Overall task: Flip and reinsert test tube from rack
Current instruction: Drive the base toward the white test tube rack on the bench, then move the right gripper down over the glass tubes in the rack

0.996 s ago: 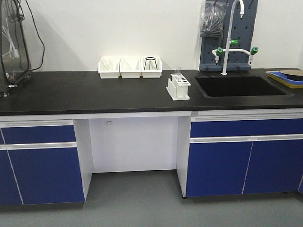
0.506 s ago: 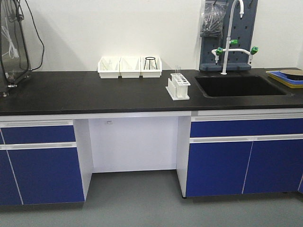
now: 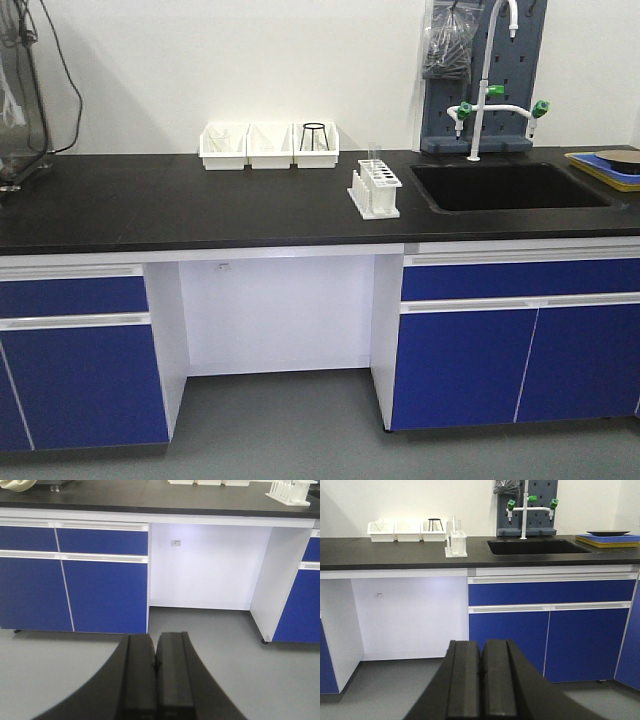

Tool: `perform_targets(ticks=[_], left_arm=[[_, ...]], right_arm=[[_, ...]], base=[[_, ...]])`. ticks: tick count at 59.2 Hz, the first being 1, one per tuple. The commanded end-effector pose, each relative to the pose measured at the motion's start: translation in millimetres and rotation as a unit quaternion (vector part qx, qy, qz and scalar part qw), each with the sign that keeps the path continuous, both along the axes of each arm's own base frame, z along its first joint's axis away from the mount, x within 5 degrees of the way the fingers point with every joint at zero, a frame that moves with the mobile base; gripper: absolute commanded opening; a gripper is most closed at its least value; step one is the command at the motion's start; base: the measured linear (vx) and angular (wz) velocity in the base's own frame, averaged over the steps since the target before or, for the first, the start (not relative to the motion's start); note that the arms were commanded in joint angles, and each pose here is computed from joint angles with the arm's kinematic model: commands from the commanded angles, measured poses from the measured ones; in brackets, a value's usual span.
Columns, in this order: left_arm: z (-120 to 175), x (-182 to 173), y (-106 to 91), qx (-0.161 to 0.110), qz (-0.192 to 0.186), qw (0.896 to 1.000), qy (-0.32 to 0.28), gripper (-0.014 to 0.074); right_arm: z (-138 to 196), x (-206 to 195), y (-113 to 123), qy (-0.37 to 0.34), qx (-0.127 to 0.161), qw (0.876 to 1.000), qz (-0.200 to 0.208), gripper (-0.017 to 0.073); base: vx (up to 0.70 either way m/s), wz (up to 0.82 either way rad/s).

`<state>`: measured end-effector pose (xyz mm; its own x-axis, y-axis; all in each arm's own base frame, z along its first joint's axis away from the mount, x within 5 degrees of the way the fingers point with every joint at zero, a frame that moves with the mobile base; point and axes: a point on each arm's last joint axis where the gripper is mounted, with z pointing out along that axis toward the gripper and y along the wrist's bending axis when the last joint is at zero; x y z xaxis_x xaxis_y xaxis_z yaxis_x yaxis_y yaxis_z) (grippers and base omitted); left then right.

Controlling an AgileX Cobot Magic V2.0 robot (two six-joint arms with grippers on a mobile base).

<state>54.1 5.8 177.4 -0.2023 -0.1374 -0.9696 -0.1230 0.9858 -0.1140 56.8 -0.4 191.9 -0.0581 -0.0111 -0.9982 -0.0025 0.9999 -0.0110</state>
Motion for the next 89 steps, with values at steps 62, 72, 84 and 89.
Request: perform_targets(ticks=[62,72,84,89], left_arm=[[8.2,0.7,-0.6,0.002,-0.005,0.999,-0.049,-0.0006],[8.2,0.7,-0.6,0.002,-0.005,0.999,-0.049,-0.0006],[8.2,0.7,-0.6,0.002,-0.005,0.999,-0.049,-0.0006],[8.2,0.7,-0.6,0.002,-0.005,0.999,-0.049,-0.0006]], right_arm=[[7.7,-0.4,0.5,-0.044,-0.002,0.999,0.002,-0.0009],[7.7,-0.4,0.5,-0.044,-0.002,0.999,0.002,-0.0009],[7.7,-0.4,0.5,-0.044,-0.002,0.999,0.002,-0.0009],[7.7,-0.4,0.5,-0.044,-0.002,0.999,0.002,-0.0009]], base=[[0.48,0.02],[0.52,0.05],[0.50,0.03],[0.48,0.03]])
